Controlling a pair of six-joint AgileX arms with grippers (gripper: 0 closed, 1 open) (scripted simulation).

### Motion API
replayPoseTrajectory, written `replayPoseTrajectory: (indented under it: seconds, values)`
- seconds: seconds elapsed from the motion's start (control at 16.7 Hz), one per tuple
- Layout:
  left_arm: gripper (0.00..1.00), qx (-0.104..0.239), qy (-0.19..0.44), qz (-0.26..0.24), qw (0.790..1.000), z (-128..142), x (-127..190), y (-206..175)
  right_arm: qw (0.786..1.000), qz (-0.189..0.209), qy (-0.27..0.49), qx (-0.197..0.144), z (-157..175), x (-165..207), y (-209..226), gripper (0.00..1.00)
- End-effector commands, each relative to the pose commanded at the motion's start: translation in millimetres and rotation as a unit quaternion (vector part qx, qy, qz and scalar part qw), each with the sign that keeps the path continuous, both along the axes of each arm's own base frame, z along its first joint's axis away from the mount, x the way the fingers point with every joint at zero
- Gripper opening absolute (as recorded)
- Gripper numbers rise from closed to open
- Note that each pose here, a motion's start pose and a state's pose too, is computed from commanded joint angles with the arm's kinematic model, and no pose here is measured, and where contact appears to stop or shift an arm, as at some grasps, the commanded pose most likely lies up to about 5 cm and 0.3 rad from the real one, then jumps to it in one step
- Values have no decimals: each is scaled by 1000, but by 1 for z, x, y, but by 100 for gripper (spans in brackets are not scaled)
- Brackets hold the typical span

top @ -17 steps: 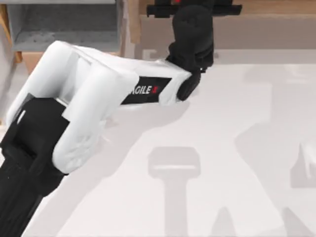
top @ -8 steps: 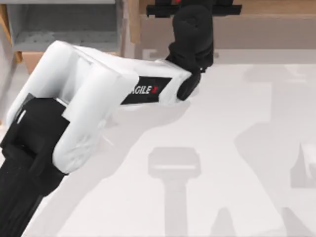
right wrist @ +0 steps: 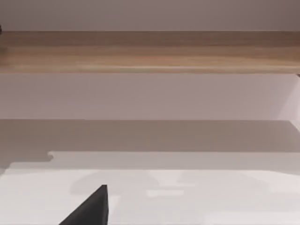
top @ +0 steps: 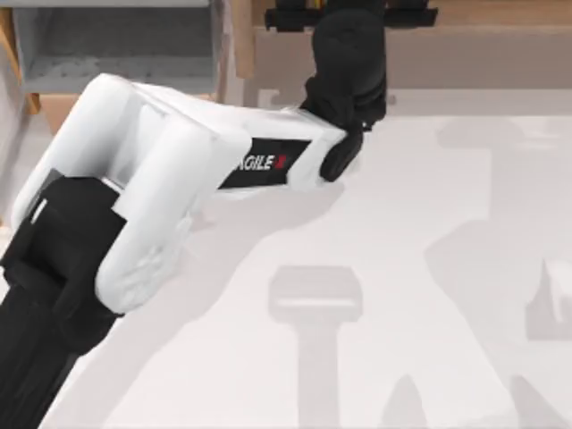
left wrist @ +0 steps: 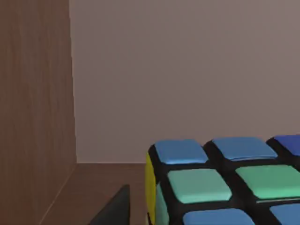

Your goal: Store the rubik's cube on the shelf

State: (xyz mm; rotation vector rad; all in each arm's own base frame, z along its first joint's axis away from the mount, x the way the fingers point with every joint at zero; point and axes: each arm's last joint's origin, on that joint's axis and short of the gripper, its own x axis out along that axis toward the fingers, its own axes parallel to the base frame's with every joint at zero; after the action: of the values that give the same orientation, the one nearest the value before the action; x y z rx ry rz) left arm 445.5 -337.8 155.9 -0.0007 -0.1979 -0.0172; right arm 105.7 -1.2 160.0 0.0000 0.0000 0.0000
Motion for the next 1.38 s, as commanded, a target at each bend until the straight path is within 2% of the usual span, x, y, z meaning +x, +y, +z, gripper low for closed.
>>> replayPoseTrajectory:
  seconds: [0.54,0.72,0.84,1.02,1.2,1.38]
  values:
    - [100,0,0,-1,1000,0,-1,-1,1000,0,0,0,0,0,0,100]
    - [100,24,0,-24,999,-3,-7,1,1000,0,0,0,0,0,0,100]
    - [100,60,-1,-55,997,-8,-16,7,1000,0,0,0,0,0,0,100]
    - [100,136,-7,-113,984,-18,-32,28,1000,0,0,0,0,0,0,100]
    - [100,227,-18,-169,959,-31,-49,67,1000,0,0,0,0,0,0,100]
    - [100,319,-33,-207,924,-42,-66,126,1000,0,0,0,0,0,0,100]
